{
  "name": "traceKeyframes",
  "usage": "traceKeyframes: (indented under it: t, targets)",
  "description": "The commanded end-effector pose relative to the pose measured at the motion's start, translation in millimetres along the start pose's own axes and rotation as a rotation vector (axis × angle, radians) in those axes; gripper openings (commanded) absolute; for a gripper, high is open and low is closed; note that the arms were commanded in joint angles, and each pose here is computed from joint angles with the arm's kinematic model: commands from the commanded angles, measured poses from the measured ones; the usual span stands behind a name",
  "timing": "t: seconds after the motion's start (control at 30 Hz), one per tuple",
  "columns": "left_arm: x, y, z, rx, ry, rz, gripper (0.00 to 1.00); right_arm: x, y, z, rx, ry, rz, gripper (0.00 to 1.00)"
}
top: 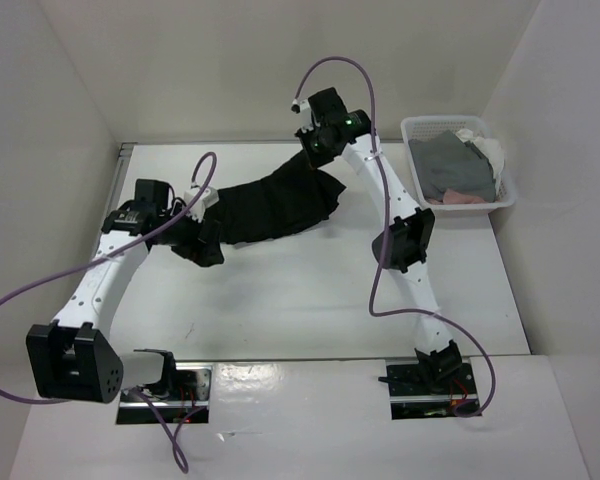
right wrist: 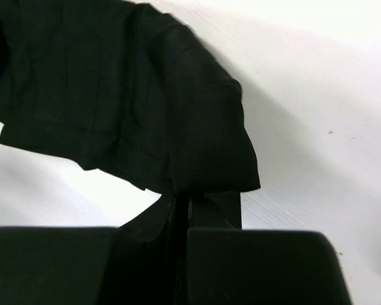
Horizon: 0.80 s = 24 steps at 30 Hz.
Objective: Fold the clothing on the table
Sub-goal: Fold the skirt
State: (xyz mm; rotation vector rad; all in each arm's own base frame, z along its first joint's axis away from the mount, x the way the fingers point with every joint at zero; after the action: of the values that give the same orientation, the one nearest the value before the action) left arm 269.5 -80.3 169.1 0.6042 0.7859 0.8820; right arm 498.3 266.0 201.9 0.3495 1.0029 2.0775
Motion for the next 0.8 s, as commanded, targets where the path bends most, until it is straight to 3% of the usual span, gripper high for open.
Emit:
traceKeyframes:
  t: [0.0,0.1,0.57,0.77]
  targets:
    - [5.6,-16.7,-3.0,0.029,0.016,-0.033,1.0,9.7,2.6,5.4,-0.02,0.007,0.05,0.0]
    - [8.1,-21.7,-4.9,0.059,0.034,-0.037,1.0,13.1,3.3,9.9,-0.04,0.009,0.072,0.0]
    - [10.7,-8.0,26.9,-0.089,-0.09,0.043,1.0,58.0,4.6,27.0,-0.13,0.054,0.307,0.0]
    - [39.6,-41.1,43.7,-0.079,-0.154,0.079,1.0,56.2,-0.9,21.8,-0.118,0.043,0.323,0.0]
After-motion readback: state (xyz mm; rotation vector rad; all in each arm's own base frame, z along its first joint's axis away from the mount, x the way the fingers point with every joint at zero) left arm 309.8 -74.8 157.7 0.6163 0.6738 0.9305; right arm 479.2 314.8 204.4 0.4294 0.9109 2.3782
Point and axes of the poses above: each gripper's point midway between its finger pads, its own y axis back along the fingers, its own x axis along the line the jaws close on, z = x × y, the point moved 1 cm from there along y, back along the fingers, and after that the axes turned 12 degrees about y, right-handed, at the moved point
